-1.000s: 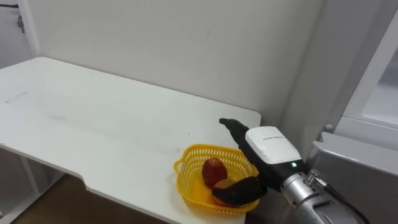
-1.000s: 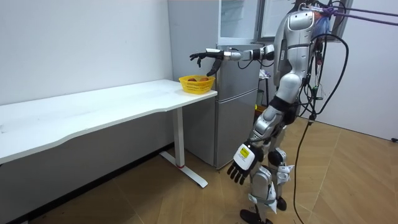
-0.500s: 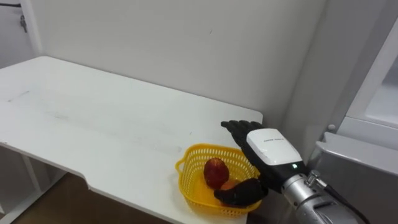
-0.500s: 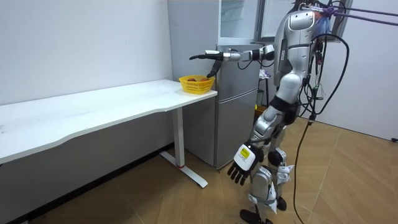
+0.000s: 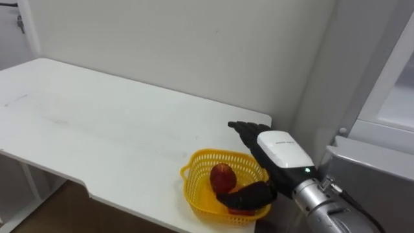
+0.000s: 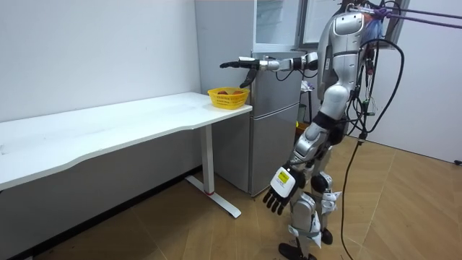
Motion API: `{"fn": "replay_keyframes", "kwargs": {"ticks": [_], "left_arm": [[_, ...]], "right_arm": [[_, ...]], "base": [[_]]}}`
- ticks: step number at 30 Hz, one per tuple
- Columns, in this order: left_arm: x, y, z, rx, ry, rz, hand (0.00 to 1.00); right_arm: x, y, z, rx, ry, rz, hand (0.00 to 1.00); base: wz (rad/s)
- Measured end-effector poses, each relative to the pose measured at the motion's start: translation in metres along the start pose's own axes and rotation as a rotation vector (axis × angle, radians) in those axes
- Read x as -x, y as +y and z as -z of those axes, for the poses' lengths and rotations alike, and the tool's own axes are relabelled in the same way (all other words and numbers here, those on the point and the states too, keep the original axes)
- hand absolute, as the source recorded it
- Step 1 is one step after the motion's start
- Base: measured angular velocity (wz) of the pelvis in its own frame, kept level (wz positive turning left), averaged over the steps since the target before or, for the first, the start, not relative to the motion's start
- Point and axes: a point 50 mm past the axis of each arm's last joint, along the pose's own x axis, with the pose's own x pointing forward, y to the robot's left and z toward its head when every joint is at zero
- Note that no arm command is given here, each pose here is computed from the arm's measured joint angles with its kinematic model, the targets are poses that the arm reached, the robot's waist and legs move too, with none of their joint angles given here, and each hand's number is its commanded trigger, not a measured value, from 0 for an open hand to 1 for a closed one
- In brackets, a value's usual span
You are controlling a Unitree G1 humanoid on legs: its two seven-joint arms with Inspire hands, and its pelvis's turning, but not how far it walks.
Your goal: Retrieve from the upper fridge
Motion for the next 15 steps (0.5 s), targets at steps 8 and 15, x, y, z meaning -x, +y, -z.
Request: {"fn": "replay_keyframes", "kwargs": {"ticks": [8,15], "left_arm": [[0.000,-0.001,-0.002,0.023,-0.008,-0.035,0.00],[0.002,-0.004,0.006,0.058,-0.002,-0.038,0.00]], "right_arm": [[-0.003,-0.043,-0.021,-0.091,-0.123,0.184,0.00],[0.007,-0.101,-0.026,-0.185,-0.169,0.466,0.00]], "base": [[-0.01],[-0.06]]}}
